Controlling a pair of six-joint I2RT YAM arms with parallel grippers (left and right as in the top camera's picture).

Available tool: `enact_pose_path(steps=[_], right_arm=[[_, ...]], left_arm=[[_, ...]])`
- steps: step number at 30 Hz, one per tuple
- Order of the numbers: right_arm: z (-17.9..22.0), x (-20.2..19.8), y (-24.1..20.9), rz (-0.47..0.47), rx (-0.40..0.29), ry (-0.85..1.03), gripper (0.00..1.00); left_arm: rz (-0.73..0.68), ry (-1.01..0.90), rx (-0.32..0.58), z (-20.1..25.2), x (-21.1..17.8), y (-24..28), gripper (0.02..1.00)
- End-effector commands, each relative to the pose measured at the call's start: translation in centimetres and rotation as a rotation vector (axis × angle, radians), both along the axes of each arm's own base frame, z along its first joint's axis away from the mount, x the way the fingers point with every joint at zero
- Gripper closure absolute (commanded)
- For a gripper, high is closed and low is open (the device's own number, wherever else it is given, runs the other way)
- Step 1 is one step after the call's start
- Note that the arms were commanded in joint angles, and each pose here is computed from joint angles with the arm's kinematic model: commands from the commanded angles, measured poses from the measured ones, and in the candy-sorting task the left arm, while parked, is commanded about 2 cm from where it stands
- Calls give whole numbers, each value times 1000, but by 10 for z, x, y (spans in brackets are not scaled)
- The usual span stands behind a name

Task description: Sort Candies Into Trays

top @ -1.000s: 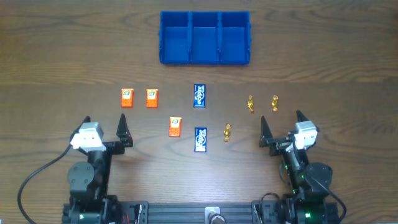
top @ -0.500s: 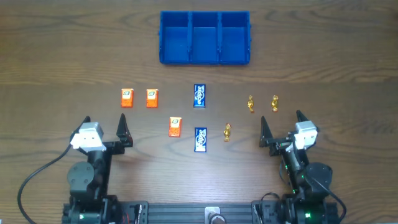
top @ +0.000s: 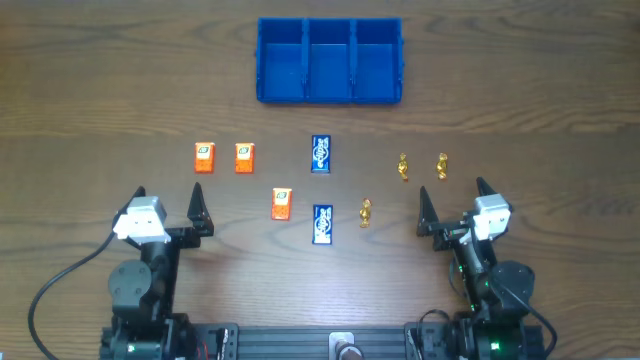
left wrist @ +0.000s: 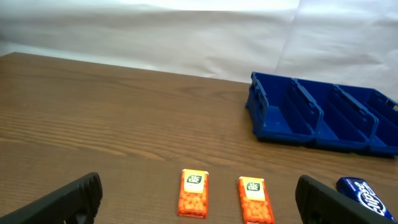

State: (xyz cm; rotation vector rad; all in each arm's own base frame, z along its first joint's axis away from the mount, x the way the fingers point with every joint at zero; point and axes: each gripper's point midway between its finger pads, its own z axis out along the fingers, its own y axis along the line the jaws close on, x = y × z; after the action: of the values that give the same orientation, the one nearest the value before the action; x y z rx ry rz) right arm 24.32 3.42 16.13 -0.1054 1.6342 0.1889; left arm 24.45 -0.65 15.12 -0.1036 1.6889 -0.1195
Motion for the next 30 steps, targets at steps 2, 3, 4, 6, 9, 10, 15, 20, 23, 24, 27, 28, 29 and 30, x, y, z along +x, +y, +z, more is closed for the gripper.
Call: enact_pose_path(steps=[2,3,4,6,9,10,15,20,23,24,27,28,29,30], right_arm=[[-1,0,-3,-14,-2,-1,3],[-1,0,-3,-14,-2,-1,3],[-1,0,-3,-14,-2,-1,3],[-1,0,-3,-14,-2,-1,3],[-1,0,-3,-14,-2,-1,3],[-1,0,-3,-14,-2,-1,3],[-1,0,-3,-14,-2,-1,3],[-1,0,-3,-14,-2,-1,3],[-1,0,-3,-14,-2,-2,3],[-1,0,-3,-14,-2,-1,3],[-1,0,-3,-14,-2,-1,3],[-1,0,-3,-14,-2,-1,3],[-1,0,-3,-14,-2,-1,3],[-1,0,-3,-14,-2,-1,3]], left_arm=[[14,51,10,-18,-1,3,20],[14,51,11,-18,-1,3,20],[14,47,10,-17,-1,3,20],[15,50,10,-18,-1,3,20],[23,113,-29,-17,-2,4,20],[24,135,-27,-11,-2,4,20],[19,379,23,35,25,3,20],[-8,670,26,-5,87,-4,20],[-32,842,43,-52,114,-8,20],[-43,882,49,-62,117,-9,20],[-86,1033,74,-101,126,-13,23],[-104,1053,84,-109,128,-14,20],[-110,1072,91,-116,129,-14,18],[-111,1094,93,-124,128,-14,18]])
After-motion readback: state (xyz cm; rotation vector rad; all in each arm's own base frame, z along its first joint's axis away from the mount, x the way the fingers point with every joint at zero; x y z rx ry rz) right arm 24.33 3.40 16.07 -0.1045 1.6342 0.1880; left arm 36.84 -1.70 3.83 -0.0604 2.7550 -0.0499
